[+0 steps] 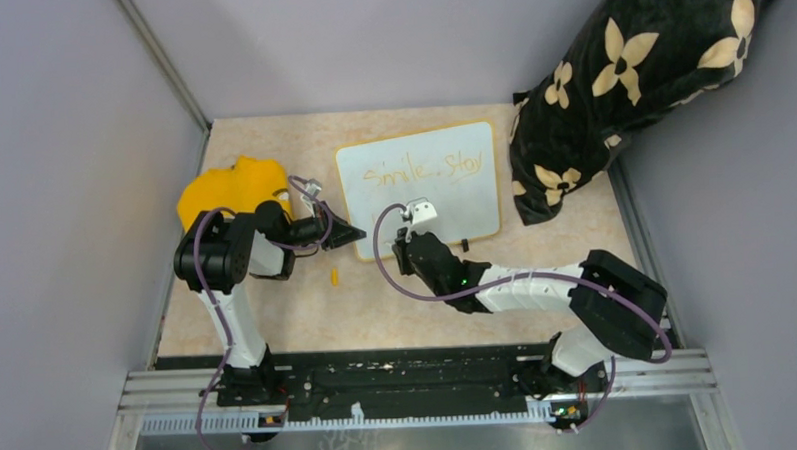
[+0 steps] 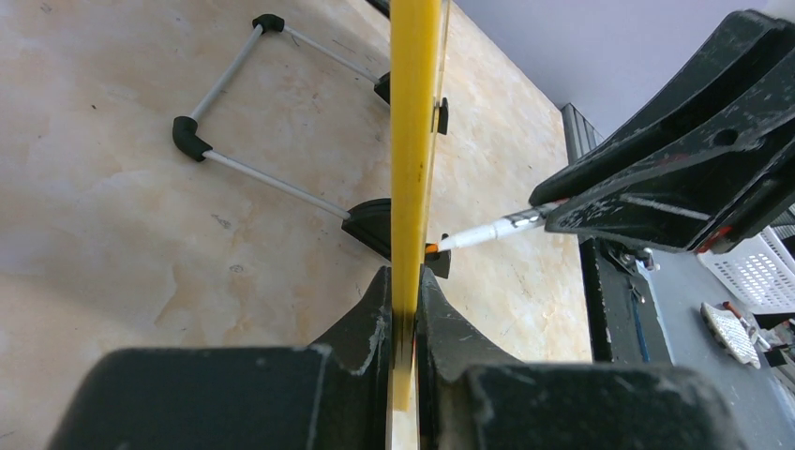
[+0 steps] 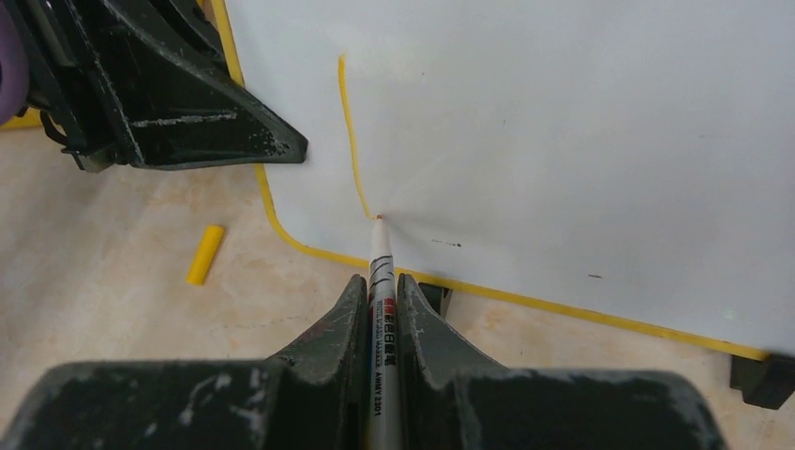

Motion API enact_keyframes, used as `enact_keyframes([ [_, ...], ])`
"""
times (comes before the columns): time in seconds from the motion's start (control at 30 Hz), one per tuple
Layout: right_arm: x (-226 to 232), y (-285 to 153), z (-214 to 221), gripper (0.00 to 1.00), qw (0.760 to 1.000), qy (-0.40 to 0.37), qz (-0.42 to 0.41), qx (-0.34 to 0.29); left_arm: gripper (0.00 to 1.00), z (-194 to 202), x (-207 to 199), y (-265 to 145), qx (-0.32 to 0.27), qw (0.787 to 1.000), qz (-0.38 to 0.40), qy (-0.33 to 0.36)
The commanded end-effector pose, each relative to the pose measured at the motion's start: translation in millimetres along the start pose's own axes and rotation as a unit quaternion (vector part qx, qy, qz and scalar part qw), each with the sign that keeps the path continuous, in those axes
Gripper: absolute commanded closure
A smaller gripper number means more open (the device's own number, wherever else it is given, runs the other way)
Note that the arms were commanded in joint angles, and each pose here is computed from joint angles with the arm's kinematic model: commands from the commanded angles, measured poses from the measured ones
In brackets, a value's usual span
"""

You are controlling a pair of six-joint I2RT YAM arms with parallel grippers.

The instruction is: Write a sentence on the whiteboard

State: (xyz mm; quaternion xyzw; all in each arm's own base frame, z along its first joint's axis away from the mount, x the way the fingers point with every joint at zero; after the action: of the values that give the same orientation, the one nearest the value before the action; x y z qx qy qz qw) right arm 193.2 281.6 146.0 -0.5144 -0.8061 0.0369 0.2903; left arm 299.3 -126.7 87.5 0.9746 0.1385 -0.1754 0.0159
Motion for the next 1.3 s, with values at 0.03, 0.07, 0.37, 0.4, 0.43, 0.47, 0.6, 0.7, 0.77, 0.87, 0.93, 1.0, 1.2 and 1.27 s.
enact_keyframes([
  [0.03,17.2,-15.3,-41.4,1.0,0.997,0.026,-0.017,-0.069,1.0,12.1,7.6,-1.6,0.007,0.999,-0.028,-0.03],
  [0.07,18.4,-15.7,-46.5,1.0,0.997,0.026,-0.019,-0.076,1.0,12.3,7.5,-1.7,0.007,0.999,-0.028,-0.03],
  [0.37,21.4,-5.7,-68.8,1.0,0.995,0.03,-0.026,-0.094,1.0,11.8,7.9,-1.4,0.007,0.999,-0.028,-0.032],
  [0.4,22.3,-4.6,-68.9,1.0,0.995,0.03,-0.027,-0.092,1.0,12.1,8.0,-1.4,0.008,0.999,-0.028,-0.032],
  [0.43,23.2,-3.4,-68.7,1.0,0.995,0.03,-0.028,-0.092,1.0,12.2,8.0,-1.4,0.008,0.999,-0.028,-0.032],
  [0.47,23.4,-2.1,-67.5,1.0,0.995,0.029,-0.028,-0.089,1.0,12.2,8.1,-1.4,0.008,0.999,-0.028,-0.033],
  [0.6,25.0,1.3,-65.5,1.0,0.996,0.029,-0.032,-0.083,1.0,12.2,8.1,-1.4,0.008,0.999,-0.028,-0.032],
  [0.7,25.1,2.1,-63.6,1.0,0.996,0.028,-0.034,-0.079,1.0,12.1,8.0,-1.4,0.008,0.999,-0.028,-0.033],
  [0.77,24.4,2.5,-61.5,1.0,0.996,0.027,-0.035,-0.076,1.0,12.3,8.0,-1.4,0.008,0.999,-0.028,-0.034],
  [0.87,23.7,2.5,-58.5,1.0,0.996,0.027,-0.039,-0.072,1.0,12.2,8.1,-1.4,0.008,0.999,-0.028,-0.034],
  [0.93,22.7,2.9,-56.4,1.0,0.997,0.027,-0.038,-0.068,1.0,12.0,8.0,-1.4,0.008,0.999,-0.028,-0.033],
  [1.0,21.6,3.9,-53.8,1.0,0.997,0.026,-0.036,-0.063,1.0,12.6,8.0,-1.5,0.008,0.999,-0.028,-0.035],
  [1.2,20.5,8.5,-49.1,1.0,0.998,0.023,-0.025,-0.053,1.0,12.5,8.3,-1.3,0.008,0.999,-0.027,-0.034],
  [1.27,20.4,10.6,-47.7,1.0,0.998,0.022,-0.02,-0.049,1.0,12.8,8.4,-1.3,0.009,0.999,-0.027,-0.035],
])
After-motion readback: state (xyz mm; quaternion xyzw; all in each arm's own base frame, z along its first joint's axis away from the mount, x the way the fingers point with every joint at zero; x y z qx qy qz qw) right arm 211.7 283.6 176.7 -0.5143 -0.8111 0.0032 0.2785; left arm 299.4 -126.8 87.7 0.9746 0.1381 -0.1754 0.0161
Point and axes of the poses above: each gripper's point midway between its finger pads, its own y axis out along the fingers, its own x axis along the line the jaws close on, z = x × y, the point moved 9 cm from there along -y, back along the fingers, and after that the axes turned 15 degrees about y, right-handed, at the moved point
